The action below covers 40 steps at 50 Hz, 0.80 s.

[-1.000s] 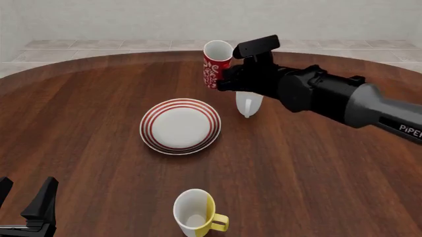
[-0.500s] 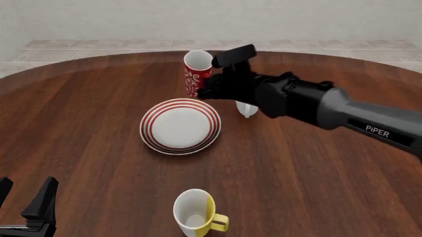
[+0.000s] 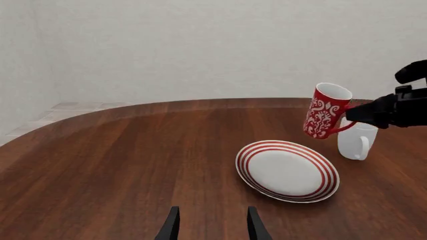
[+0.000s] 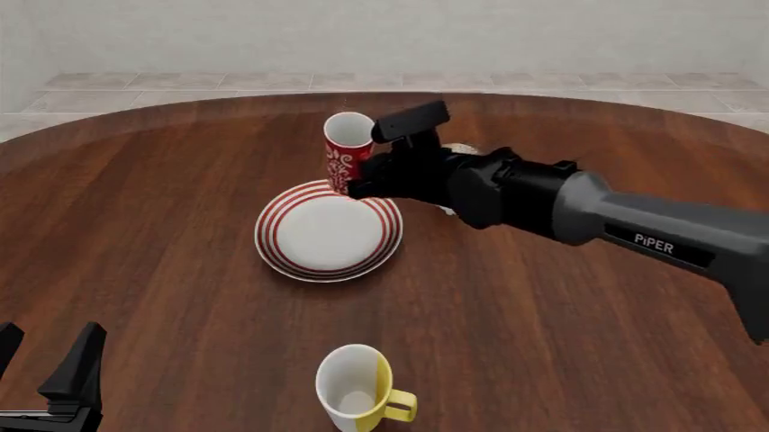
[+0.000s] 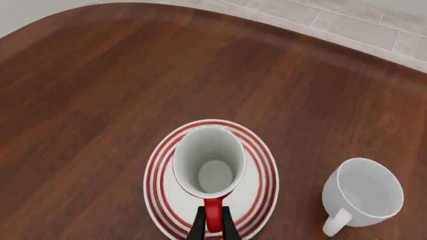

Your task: Pick up the red mug and put it on the plate

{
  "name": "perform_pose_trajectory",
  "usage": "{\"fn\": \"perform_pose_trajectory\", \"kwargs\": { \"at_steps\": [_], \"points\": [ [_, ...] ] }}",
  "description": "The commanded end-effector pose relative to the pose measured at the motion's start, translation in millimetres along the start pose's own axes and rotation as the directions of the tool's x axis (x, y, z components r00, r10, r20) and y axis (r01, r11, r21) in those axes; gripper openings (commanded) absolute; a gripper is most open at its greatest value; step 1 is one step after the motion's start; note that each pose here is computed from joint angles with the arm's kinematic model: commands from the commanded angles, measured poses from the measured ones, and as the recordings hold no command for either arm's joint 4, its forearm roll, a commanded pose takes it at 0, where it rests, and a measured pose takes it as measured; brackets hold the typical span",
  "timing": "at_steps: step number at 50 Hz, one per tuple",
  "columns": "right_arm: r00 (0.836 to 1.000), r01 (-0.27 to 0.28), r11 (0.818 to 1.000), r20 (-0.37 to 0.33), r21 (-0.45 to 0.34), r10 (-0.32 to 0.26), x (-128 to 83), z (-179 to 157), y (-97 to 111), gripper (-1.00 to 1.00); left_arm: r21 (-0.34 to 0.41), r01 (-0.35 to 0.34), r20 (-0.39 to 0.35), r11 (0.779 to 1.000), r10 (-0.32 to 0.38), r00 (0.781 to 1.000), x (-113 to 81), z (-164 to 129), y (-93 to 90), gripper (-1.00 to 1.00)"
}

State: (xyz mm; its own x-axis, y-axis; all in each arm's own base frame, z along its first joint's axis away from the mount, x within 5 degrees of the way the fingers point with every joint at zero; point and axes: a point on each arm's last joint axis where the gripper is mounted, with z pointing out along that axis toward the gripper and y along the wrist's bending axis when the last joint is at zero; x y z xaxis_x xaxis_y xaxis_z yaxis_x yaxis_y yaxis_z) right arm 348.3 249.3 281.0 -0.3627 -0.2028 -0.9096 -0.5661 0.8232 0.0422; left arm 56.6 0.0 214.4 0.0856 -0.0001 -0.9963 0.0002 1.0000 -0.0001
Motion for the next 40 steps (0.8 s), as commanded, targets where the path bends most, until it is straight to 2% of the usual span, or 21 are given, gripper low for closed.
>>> {"fn": "perform_pose_trajectory", "kwargs": {
  "at_steps": [1, 7, 40],
  "points": [
    [1.000, -0.001, 1.000, -0.012, -0.010, 0.001, 7.3, 5.6, 5.0, -1.00, 0.000, 0.000, 0.000, 1.000, 0.000, 1.000, 0.0, 0.0, 0.0, 1.00],
    [1.000, -0.008, 1.000, -0.026, -0.024, 0.007, 15.0, 11.1, 11.6, -1.00, 0.000, 0.000, 0.000, 1.000, 0.000, 1.000, 0.0, 0.0, 0.0, 1.00],
    [0.997, 0.015, 0.999, -0.073, -0.036, -0.017, 36.0, 28.1, 17.6, -1.00, 0.000, 0.000, 0.000, 1.000, 0.000, 1.000, 0.0, 0.0, 0.0, 1.00]
  ]
}}
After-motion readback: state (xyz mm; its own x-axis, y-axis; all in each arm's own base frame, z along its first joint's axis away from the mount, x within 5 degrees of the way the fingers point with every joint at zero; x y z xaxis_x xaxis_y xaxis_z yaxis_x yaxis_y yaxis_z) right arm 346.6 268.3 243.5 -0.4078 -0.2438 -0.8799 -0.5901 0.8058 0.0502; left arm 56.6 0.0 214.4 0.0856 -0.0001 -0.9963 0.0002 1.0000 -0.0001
